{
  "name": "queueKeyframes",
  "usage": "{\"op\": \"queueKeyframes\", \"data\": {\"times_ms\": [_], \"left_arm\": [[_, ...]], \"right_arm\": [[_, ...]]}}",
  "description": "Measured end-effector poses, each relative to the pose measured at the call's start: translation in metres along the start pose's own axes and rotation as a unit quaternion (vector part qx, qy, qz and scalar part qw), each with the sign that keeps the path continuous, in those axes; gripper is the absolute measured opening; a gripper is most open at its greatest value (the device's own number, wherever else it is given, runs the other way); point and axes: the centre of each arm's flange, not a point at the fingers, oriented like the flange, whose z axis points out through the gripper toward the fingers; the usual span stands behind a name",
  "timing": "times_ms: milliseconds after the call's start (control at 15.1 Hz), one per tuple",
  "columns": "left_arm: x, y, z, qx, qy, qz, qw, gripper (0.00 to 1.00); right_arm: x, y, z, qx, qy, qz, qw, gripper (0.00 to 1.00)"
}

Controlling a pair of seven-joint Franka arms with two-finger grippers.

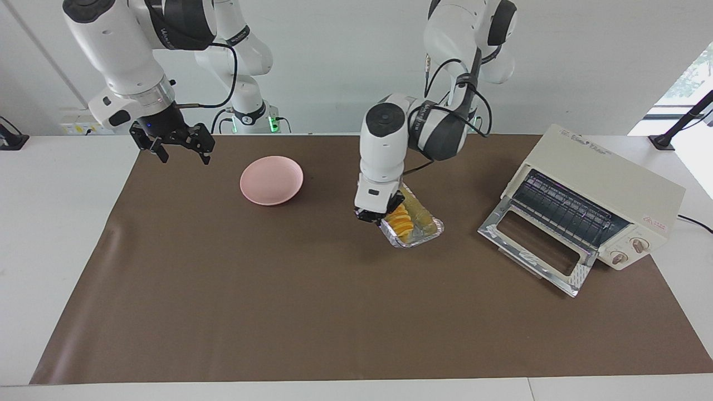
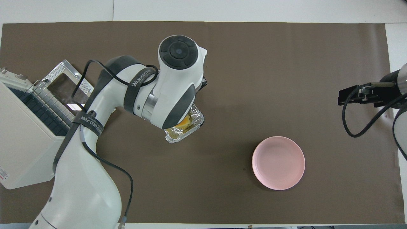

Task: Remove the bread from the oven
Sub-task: 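Pull the foil tray out of the oven with the left gripper, then carry the foil tray to mid-table and lower it with the left gripper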

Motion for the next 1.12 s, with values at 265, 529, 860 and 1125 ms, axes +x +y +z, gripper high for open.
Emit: {"op": "queueKeyframes", "data": {"times_ms": [265, 529, 860, 1125], "left_arm": [[-0.032, 0.025, 0.013, 0.008, 0.004, 0.022, 1.000, 0.02], [-0.009, 0.018, 0.002, -0.002, 0.013, 0.019, 1.000, 0.02], [-0.027, 0.032, 0.003, -0.013, 0.018, 0.094, 0.995, 0.02], [-0.046, 0.042, 0.016, -0.010, 0.017, 0.152, 0.988, 0.02]], "right_arm": [[0.000, 0.000, 0.000, 0.000, 0.000, 0.000, 1.000, 1.00], [0.000, 0.000, 0.000, 0.000, 0.000, 0.000, 1.000, 1.00], [0.005, -0.004, 0.009, 0.001, 0.017, -0.003, 1.000, 1.00], [0.012, -0.003, 0.023, 0.003, 0.029, 0.002, 1.000, 1.00]]}}
